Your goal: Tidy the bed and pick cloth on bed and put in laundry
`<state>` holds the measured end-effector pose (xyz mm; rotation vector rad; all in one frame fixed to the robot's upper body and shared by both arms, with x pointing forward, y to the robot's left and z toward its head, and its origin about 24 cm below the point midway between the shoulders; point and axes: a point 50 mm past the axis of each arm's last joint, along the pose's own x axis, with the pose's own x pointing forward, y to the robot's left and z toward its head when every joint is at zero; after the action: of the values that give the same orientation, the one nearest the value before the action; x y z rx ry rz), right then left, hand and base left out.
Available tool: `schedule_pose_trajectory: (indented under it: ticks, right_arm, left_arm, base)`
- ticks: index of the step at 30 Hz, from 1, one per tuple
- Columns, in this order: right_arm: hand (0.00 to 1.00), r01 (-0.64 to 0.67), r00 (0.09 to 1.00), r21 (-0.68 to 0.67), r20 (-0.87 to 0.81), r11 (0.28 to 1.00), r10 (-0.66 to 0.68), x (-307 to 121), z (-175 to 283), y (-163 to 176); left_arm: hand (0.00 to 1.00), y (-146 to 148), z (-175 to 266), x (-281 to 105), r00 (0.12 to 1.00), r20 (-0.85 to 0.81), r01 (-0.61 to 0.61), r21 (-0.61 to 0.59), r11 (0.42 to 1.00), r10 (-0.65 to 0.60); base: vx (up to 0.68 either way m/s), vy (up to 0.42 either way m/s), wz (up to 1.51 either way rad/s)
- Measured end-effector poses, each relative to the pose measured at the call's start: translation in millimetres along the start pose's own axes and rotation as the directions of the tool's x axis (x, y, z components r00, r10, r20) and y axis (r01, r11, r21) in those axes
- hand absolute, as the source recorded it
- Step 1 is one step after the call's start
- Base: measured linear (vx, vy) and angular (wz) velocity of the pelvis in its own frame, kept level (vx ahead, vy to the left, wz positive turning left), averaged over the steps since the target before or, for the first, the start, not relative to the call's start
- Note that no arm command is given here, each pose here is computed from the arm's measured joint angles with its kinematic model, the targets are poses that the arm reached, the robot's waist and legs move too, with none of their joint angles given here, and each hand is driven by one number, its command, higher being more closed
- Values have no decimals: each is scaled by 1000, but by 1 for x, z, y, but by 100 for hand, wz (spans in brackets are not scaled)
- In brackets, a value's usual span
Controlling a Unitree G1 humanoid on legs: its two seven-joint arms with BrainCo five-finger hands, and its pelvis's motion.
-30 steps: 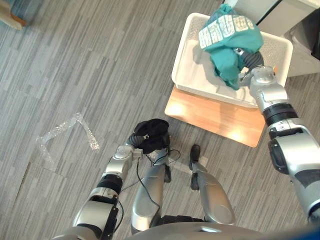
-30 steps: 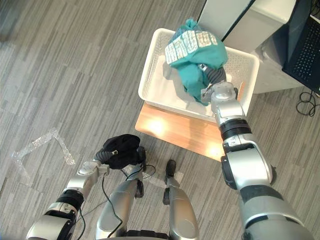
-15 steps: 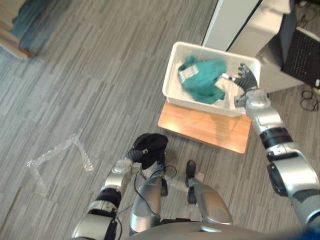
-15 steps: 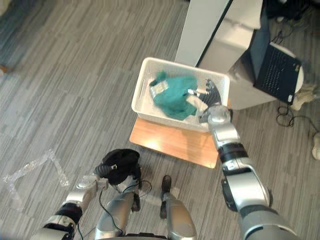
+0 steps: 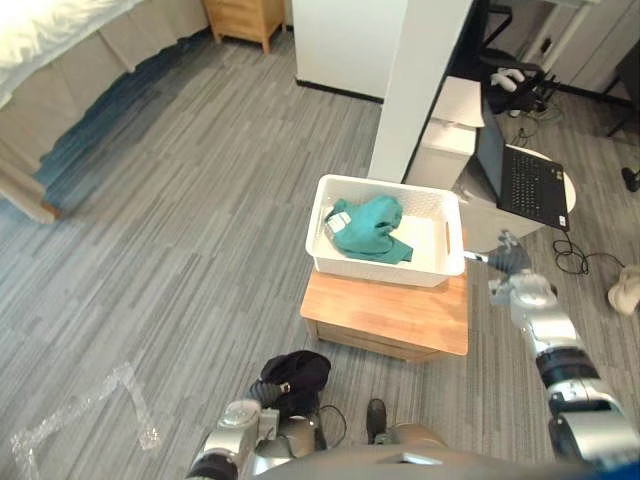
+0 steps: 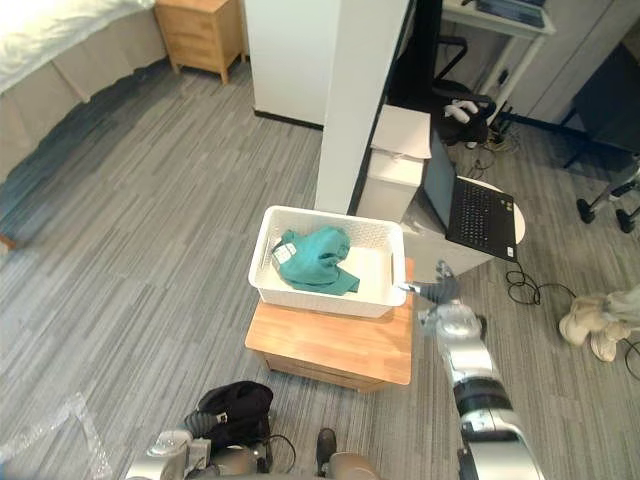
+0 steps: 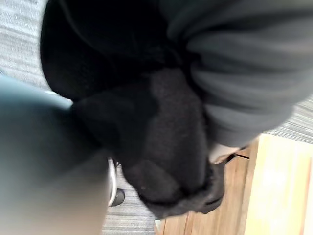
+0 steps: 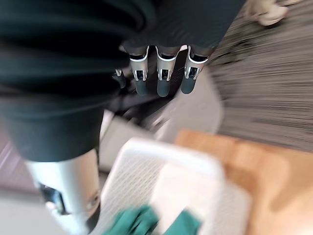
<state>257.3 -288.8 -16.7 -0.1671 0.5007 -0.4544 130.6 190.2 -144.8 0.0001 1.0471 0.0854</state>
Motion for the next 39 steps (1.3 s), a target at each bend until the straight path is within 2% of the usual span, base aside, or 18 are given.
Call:
schedule_pose_trajectory:
  ticks: [4,7,11,13,15,16,17,20,21,22,24,28,29,31,33,34,37,39]
  right_arm:
    - [0,51,978,95,-205,994,-31,-17,-70,-4]
    - [0,99,926,190,-378,977,-20,-43,-129,0]
    - [0,177,826,307,-563,935,29,-92,-194,5]
    - [0,199,800,353,-597,914,56,-107,-209,7]
    - [0,210,776,379,-626,901,82,-124,-223,7]
    - [0,211,769,384,-633,899,90,-129,-226,6]
    - [0,211,753,390,-649,896,105,-138,-233,6]
    - [0,246,735,457,-663,855,143,-149,-240,11]
    - [0,276,735,507,-658,817,160,-152,-242,14]
    - [0,272,742,533,-646,801,178,-150,-239,19]
    - [0,256,753,556,-627,791,198,-146,-235,26]
    - [0,209,762,562,-607,800,227,-141,-230,34]
    - [0,198,765,560,-602,804,231,-140,-229,36]
    - [0,190,777,555,-590,809,222,-139,-228,35]
    - [0,168,786,541,-578,824,220,-136,-225,36]
    - [0,167,785,539,-579,826,219,-137,-226,36]
    - [0,142,781,511,-584,848,221,-139,-227,34]
    - [0,152,772,481,-604,864,200,-149,-236,25]
  left_arm:
    - [100,3,-12,-2,999,-21,-41,-84,996,39]
    - [100,2,-12,-2,997,-16,-75,-206,976,74]
    - [100,8,-22,-4,990,-54,-143,-382,913,133]
    - [100,11,-24,-5,984,-55,-174,-487,856,169]
    - [100,16,-34,-9,971,-78,-226,-627,746,228]
    - [100,17,-35,-10,966,-87,-239,-659,713,244]
    - [100,21,-37,-11,953,-100,-266,-723,637,285]
    - [100,36,-36,-15,918,-112,-303,-815,493,379]
    - [100,48,-33,-18,890,-97,-298,-864,406,447]
    - [100,58,-25,-22,860,-54,-269,-892,363,507]
    - [100,71,-10,-27,824,23,-212,-914,346,567]
    - [100,106,43,-49,675,274,-55,-907,417,685]
    - [100,120,72,-62,586,387,5,-880,475,712]
    - [100,125,101,-72,507,489,55,-840,540,710]
    - [100,122,140,-79,432,606,113,-771,627,668]
    - [100,122,150,-82,410,633,115,-750,651,657]
    - [100,141,199,-113,257,742,150,-663,733,619]
    - [100,142,234,-153,80,856,155,-517,842,511]
  base:
    - [85,21,-1]
    - [57,0,6]
    - [29,-8,29]
    - [7,7,22]
    - [32,40,32]
    - [39,53,59]
    - [45,54,67]
    - [123,88,50]
    - [162,100,10]
    - [163,78,6]
    - [178,43,6]
    - [135,18,-5]
    - [116,-23,1]
    - [95,-36,1]
    - [112,-69,-5]
    - [90,-68,-10]
    - [94,-95,-27]
    - [107,-93,-46]
